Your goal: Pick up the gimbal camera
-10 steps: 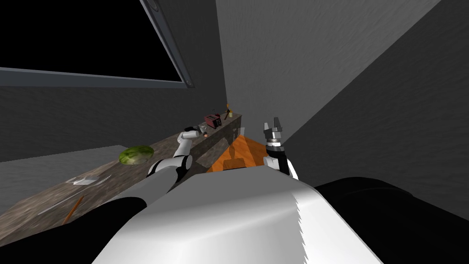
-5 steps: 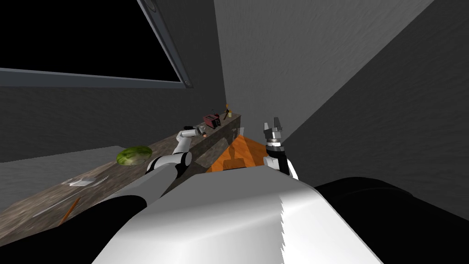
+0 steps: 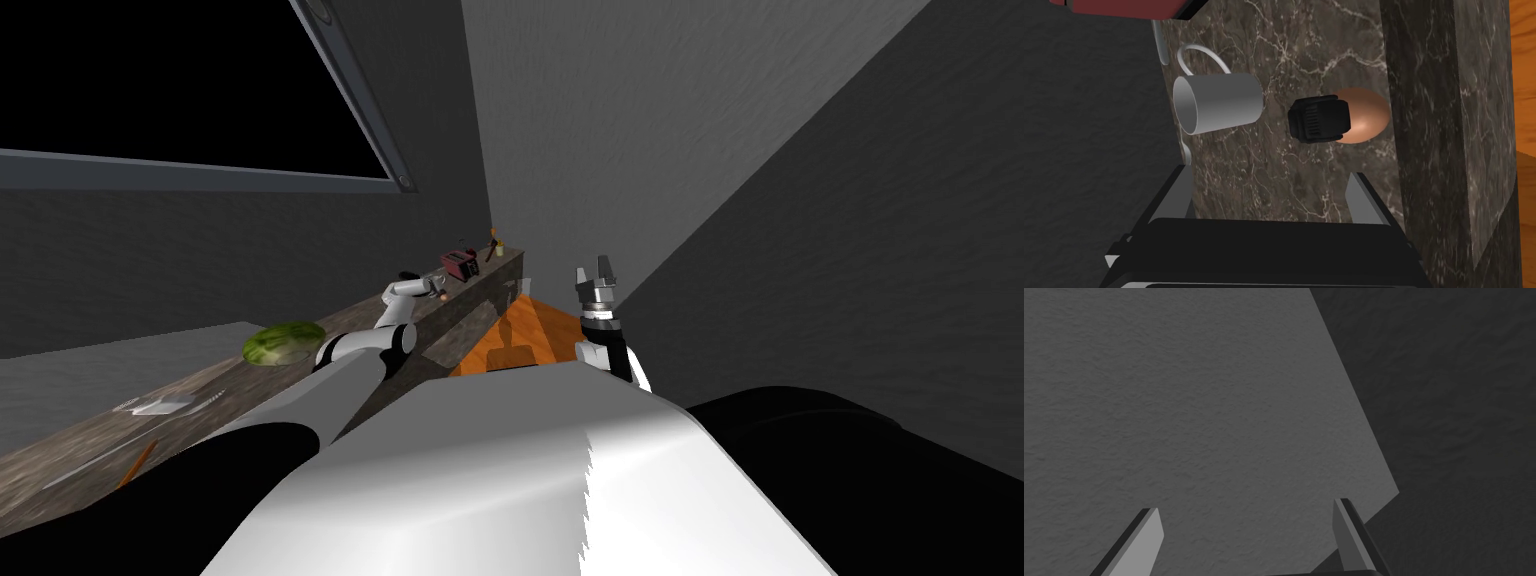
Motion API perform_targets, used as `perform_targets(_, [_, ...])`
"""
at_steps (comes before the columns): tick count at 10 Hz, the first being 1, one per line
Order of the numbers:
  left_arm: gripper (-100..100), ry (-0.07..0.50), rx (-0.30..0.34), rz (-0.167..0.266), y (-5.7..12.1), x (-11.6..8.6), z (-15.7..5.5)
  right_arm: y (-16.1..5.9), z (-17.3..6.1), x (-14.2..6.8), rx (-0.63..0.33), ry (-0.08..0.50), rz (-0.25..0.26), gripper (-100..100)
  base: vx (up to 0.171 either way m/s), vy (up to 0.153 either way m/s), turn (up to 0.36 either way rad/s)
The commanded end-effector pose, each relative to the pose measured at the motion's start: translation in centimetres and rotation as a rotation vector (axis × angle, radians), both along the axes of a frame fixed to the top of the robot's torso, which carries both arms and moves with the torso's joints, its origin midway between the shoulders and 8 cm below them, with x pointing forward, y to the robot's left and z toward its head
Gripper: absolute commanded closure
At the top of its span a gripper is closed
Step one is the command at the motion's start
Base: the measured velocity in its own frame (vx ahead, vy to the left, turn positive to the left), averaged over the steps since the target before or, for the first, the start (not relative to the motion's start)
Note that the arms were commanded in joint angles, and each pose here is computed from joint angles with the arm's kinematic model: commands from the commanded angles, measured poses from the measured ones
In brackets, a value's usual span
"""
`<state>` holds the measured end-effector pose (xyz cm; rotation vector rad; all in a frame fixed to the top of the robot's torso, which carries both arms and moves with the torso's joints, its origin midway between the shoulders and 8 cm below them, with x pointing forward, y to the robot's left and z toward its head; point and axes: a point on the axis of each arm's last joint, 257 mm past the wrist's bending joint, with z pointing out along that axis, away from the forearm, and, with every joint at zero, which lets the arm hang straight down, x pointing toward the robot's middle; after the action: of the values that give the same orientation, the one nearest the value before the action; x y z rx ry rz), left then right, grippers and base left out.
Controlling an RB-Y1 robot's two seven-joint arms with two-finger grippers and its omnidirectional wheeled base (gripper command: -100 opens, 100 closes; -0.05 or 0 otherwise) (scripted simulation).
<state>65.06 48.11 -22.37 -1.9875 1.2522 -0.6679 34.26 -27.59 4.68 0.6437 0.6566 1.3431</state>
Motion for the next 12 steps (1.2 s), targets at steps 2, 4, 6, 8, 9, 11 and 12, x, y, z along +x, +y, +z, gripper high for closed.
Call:
perform_targets(2, [-100,0.08,-0.043,0.028,0.3,-1.2,-1.2,0.0,0.0,0.0,0.0,0.0,0.0,0,0.023,-0.023,-0.054])
perform_targets(4, [-100,0.138,-0.073,0.047,0.4,-2.2,-2.1,0.0,0.0,0.0,0.0,0.0,0.0,0,0.047,-0.018,-0.053])
perform_targets(6, [-100,0.182,-0.094,0.06,0.4,-3.0,-2.9,0.0,0.0,0.0,0.0,0.0,0.0,0,0.071,0.0,-0.042])
perform_targets(8, [-100,0.21,-0.104,0.067,0.4,-3.7,-3.8,0.0,0.0,0.0,0.0,0.0,0.0,0,0.064,0.013,-0.029])
perform_targets(9, [-100,0.206,-0.103,0.066,0.4,-3.7,-3.6,0.0,0.0,0.0,0.0,0.0,0.0,0,0.018,0.008,-0.001])
perform_targets(11, [-100,0.212,-0.111,0.052,0.9,-4.1,-3.9,0.0,0.0,0.0,0.0,0.0,0.0,0,0.033,-0.023,0.086])
perform_targets(12, [-100,0.216,-0.102,0.043,0.9,-4.1,-3.9,0.0,0.0,0.0,0.0,0.0,0.0,0,0.091,-0.08,0.108])
